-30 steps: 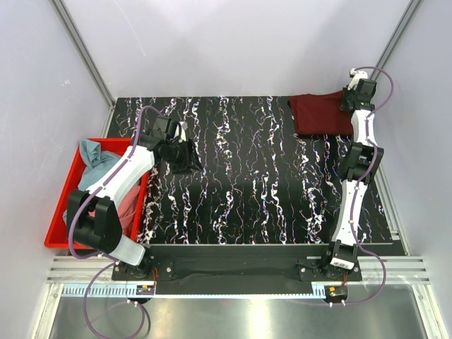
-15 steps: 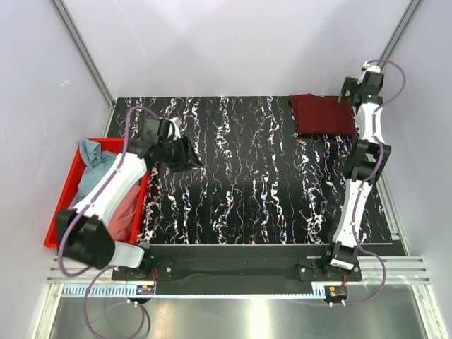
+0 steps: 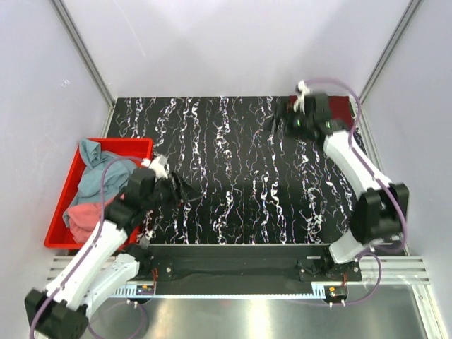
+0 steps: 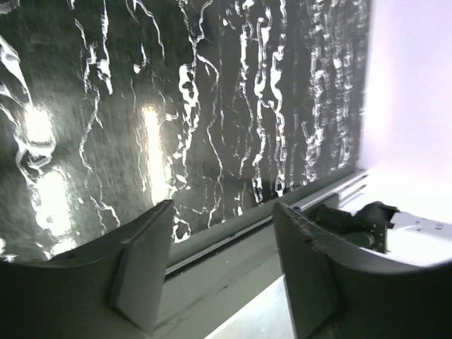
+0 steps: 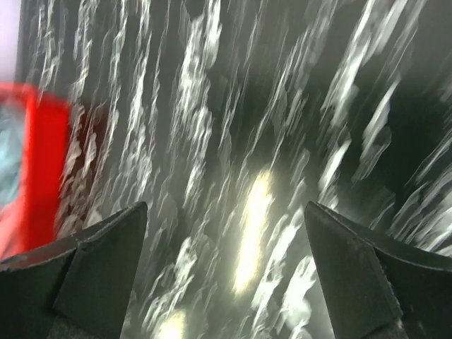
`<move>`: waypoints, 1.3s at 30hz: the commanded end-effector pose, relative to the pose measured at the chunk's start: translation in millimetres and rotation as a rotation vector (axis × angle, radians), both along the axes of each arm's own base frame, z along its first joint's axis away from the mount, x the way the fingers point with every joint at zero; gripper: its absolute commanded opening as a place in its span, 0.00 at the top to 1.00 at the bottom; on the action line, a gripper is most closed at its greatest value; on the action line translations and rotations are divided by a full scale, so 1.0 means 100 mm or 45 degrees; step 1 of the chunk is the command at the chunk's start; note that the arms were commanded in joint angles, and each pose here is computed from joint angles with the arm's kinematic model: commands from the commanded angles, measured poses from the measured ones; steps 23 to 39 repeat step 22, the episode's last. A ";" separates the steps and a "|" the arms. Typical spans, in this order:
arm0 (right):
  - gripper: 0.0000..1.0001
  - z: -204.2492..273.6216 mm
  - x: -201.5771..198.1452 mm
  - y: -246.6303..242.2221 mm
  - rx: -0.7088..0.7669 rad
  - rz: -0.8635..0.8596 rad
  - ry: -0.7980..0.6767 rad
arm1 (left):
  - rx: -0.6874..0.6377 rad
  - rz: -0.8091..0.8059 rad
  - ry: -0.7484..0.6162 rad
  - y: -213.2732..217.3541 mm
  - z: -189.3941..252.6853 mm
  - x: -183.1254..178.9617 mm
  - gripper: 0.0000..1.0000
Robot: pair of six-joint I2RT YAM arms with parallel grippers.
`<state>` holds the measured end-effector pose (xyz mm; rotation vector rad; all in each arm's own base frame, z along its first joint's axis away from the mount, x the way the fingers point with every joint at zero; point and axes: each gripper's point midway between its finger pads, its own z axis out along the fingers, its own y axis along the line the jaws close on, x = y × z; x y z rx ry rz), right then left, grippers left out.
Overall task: Fold and stack the t-shirts
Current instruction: Reset both grippers
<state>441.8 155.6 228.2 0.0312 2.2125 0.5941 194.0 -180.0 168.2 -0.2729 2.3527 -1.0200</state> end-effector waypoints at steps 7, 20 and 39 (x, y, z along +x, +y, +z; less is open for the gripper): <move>0.00 -0.85 -1.96 -0.14 0.434 -0.182 0.435 | -0.359 0.055 -0.254 0.06 0.06 -0.41 0.14; 0.00 -0.95 -2.91 -0.36 0.821 -0.449 0.276 | -0.829 -0.253 -0.320 -0.25 -0.12 -0.77 0.07; 0.00 -1.03 -3.00 -0.31 0.798 -0.394 0.335 | -0.975 -0.311 -0.415 -0.25 0.11 -0.84 0.05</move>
